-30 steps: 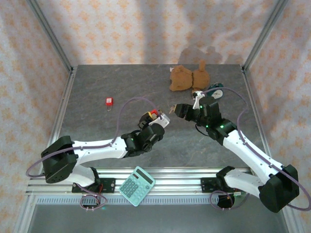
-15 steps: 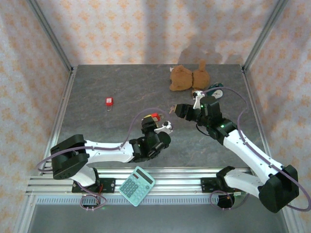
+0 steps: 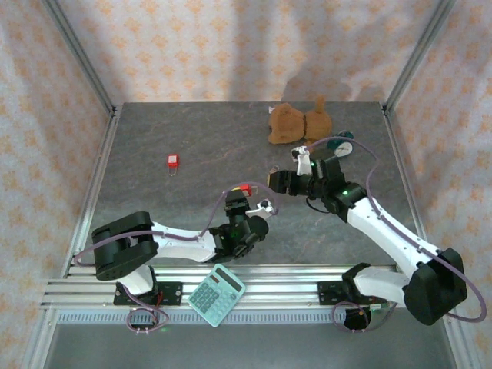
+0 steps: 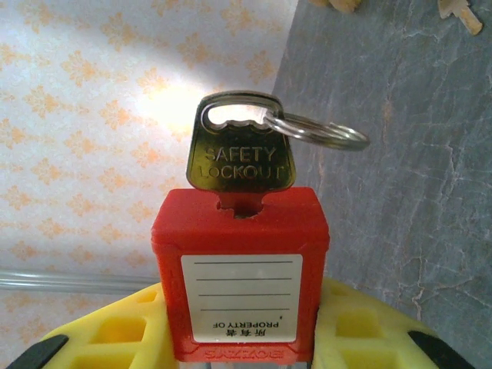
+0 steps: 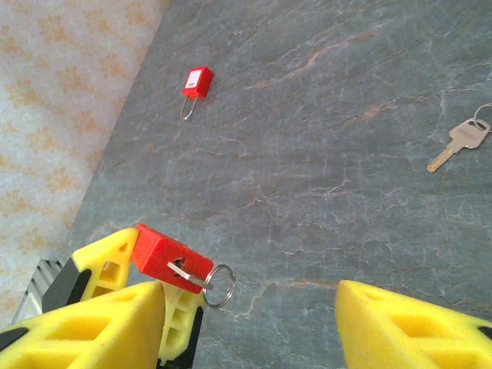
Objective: Unlock with the key
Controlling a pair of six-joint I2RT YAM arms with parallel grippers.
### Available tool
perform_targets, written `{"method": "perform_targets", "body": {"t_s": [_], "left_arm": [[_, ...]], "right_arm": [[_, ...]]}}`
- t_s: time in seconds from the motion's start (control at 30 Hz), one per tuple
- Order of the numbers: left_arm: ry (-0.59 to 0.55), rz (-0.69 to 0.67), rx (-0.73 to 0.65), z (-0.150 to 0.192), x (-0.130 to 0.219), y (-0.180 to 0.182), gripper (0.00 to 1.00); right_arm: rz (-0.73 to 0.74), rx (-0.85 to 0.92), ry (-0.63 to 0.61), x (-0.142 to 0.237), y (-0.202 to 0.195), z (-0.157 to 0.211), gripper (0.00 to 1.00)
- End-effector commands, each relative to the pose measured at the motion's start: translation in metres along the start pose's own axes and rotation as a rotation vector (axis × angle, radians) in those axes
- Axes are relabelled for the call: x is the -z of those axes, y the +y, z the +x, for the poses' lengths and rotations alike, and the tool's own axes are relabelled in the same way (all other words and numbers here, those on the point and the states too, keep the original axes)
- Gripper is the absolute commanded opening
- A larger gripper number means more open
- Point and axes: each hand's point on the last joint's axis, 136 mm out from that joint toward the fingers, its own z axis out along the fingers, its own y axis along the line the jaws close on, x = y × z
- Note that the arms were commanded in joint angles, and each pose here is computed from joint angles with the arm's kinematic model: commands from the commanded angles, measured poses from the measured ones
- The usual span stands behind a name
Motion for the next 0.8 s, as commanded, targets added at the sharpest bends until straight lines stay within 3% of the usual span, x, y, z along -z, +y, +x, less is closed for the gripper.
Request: {"method": "perform_targets", "body": {"t_s": [0.0, 0.77], "left_arm": [[0.01, -0.049, 0.022, -0.002, 0.002, 0.006, 0.17], [-0.021, -0.054, -0.045, -0.01, 0.003, -0.005, 0.17]], "right_arm": [[-0.045, 0.036, 0.019, 0.001, 0.011, -0.004, 0.6], [-0.051, 0.042, 0.148, -0.015, 0.008, 0.024, 0.61]]}}
